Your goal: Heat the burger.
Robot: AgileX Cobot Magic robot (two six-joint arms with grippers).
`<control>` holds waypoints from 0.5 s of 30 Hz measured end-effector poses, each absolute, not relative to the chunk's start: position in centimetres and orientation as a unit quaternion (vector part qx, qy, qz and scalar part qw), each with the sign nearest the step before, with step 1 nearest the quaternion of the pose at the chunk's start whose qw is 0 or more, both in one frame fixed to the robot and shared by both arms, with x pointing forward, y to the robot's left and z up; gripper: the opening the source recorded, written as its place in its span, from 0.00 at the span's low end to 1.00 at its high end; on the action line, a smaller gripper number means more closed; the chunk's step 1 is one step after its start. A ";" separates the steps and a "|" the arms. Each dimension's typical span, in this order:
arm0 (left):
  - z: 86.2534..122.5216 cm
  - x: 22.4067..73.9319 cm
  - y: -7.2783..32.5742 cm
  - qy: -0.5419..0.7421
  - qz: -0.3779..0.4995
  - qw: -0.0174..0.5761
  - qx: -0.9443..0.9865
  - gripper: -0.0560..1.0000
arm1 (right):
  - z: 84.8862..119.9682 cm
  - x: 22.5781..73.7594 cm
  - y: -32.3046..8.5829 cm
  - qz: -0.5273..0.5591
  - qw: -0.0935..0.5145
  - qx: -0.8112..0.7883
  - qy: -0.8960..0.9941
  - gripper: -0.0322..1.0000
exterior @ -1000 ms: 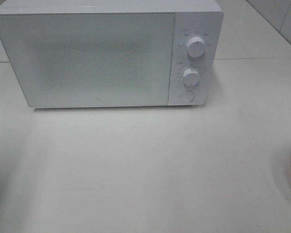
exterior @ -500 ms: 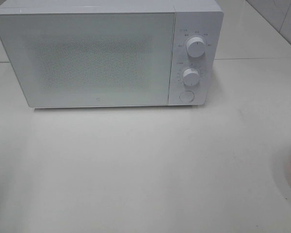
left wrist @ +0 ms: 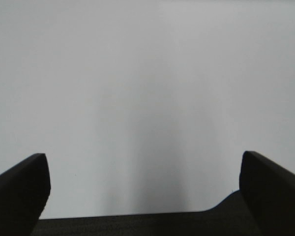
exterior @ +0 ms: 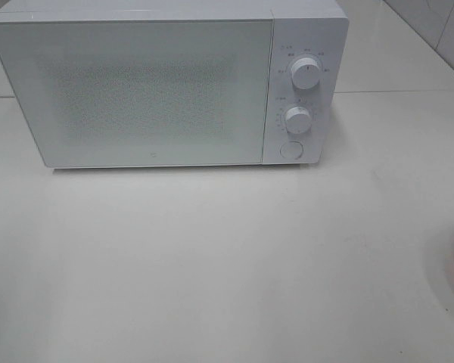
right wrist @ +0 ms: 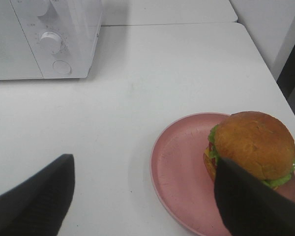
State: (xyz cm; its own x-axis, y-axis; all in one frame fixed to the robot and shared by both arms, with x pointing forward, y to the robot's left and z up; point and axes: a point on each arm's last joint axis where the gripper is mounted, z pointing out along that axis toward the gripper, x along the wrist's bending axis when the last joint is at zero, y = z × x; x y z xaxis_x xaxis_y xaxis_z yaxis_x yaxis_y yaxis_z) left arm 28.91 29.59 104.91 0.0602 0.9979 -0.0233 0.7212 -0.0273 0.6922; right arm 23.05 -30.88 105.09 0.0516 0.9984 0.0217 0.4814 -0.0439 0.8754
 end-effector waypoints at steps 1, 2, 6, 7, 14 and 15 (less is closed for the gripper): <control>104.9 28.9 29.6 0.639 0.248 0.279 0.672 0.99 | 105.1 23.1 -30.9 0.357 0.362 0.628 0.589 0.74; 105.0 28.6 29.6 0.636 0.255 0.286 0.670 0.99 | 105.1 23.1 -30.9 0.357 0.362 0.628 0.589 0.74; 105.5 26.9 29.7 0.629 0.298 0.316 0.645 0.99 | 105.1 23.1 -30.9 0.357 0.362 0.628 0.589 0.74; 105.5 26.9 29.7 0.629 0.298 0.316 0.645 0.99 | 105.1 23.1 -30.9 0.357 0.362 0.628 0.589 0.74; 105.7 24.1 29.5 0.597 0.358 0.368 0.616 0.99 | 105.1 23.1 -30.9 0.357 0.362 0.628 0.589 0.74; 105.7 24.1 29.5 0.597 0.358 0.368 0.616 0.99 | 105.1 23.1 -30.9 0.357 0.362 0.628 0.589 0.74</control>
